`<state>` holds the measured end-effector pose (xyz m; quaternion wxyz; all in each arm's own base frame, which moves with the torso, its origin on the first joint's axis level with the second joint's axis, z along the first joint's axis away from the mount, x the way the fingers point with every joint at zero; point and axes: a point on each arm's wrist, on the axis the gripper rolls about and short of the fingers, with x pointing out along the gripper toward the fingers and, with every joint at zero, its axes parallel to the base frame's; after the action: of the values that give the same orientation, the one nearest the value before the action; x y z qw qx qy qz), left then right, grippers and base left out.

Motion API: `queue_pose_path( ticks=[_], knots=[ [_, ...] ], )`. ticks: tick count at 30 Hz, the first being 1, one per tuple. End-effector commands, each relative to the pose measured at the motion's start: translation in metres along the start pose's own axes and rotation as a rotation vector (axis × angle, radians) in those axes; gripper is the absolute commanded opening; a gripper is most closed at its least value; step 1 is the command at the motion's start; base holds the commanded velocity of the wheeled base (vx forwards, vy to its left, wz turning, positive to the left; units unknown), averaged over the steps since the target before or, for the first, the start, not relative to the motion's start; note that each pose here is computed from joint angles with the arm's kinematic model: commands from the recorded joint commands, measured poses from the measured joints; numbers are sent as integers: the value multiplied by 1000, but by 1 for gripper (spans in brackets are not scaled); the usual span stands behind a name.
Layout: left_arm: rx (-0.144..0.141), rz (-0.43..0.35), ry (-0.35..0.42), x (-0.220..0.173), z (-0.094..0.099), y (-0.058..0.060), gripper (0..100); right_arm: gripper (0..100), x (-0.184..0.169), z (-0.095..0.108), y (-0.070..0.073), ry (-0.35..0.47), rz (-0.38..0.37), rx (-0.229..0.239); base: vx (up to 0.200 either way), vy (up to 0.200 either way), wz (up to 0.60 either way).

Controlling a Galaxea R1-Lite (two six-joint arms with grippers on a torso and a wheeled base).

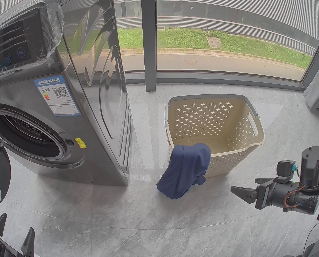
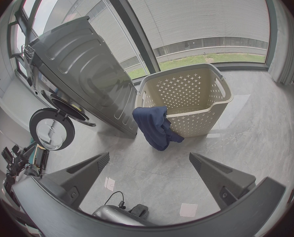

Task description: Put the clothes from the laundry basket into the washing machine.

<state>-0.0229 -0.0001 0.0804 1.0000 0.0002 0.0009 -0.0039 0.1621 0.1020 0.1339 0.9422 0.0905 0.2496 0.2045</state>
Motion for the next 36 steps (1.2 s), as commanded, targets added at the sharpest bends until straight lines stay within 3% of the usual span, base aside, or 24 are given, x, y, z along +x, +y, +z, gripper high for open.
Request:
queue_pose_path(
  ticks=[1, 8, 15, 20, 36],
  knots=[
    [0, -1, 0, 0, -5, 0, 100, 100, 34, -14, 3, 96, -30, -15, 0, 0, 0],
    [0, -1, 0, 0, -5, 0, 100, 100, 67, -18, 13, 76, -5, -29, 0, 0, 0],
    [-2, -1, 0, 0, -5, 0, 100, 100, 90, -17, 18, 69, -52, -33, 0, 0, 0],
    [-2, -1, 0, 0, -5, 0, 100, 100, 112, -15, 23, 51, -97, 4, 0, 0, 0],
    [-7, 0, 0, 0, -5, 0, 100, 100, 171, -22, 26, 34, -112, 32, 0, 0, 0]
  ],
)
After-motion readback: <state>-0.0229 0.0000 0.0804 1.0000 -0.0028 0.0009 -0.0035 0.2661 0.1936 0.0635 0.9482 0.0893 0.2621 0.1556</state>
